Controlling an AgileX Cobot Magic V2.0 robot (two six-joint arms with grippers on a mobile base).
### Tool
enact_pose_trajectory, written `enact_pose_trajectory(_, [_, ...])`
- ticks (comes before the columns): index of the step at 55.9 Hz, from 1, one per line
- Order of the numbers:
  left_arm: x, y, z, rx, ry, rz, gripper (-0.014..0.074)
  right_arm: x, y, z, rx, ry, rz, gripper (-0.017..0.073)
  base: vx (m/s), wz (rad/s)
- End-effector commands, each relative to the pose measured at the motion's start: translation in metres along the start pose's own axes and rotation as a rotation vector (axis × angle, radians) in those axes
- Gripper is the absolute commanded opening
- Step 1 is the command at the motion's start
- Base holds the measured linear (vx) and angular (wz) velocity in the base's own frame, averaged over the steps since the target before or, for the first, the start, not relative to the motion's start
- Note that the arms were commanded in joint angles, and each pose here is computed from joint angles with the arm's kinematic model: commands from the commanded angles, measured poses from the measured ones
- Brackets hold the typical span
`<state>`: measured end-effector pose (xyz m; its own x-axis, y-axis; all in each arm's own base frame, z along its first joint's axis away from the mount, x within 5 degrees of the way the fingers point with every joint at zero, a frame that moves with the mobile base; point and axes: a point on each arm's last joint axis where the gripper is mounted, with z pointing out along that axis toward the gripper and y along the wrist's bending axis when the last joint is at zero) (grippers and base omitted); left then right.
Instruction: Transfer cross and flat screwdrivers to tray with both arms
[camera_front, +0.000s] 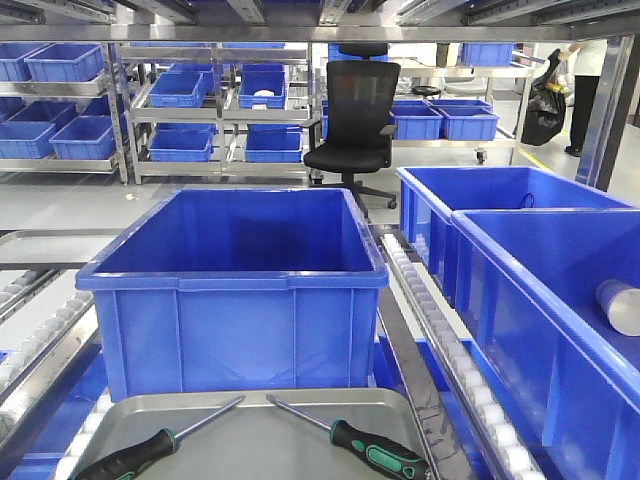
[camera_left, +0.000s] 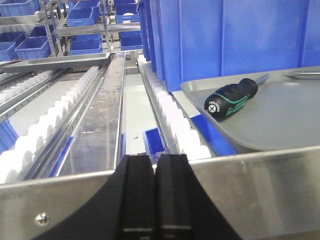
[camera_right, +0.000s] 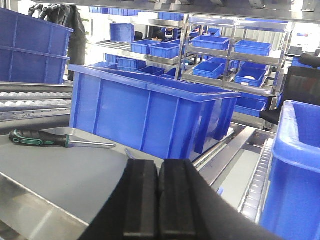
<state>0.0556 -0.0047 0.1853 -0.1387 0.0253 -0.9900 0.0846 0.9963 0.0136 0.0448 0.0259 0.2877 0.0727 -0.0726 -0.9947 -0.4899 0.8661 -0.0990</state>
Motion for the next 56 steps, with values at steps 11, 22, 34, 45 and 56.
enact_pose_trajectory(11, [-0.017,0.0,-0.004,-0.003,-0.125,-0.011,0.0003,-0.016,-0.002,-0.001,0.017,-0.1,-0.008,-0.0008,0.0,0.0])
enact_pose_trajectory(22, [-0.017,0.0,-0.004,-0.003,-0.125,-0.011,0.0003,-0.016,-0.002,-0.001,0.017,-0.1,-0.008,-0.0008,0.0,0.0])
enact_pose_trajectory(34, [-0.017,0.0,-0.004,-0.003,-0.125,-0.011,0.0003,-0.002,-0.001,0.003,0.026,-0.089,-0.012,-0.0008,0.0,0.0])
enact_pose_trajectory(45, [-0.017,0.0,-0.004,-0.002,-0.125,-0.011,0.0003,0.052,-0.014,0.009,0.292,0.046,0.032,-0.0008,0.0,0.0])
enact_pose_trajectory(56, [-0.017,0.0,-0.004,-0.002,-0.125,-0.011,0.0003,0.091,-0.022,-0.005,0.548,0.026,0.121,-0.0008,0.0,0.0])
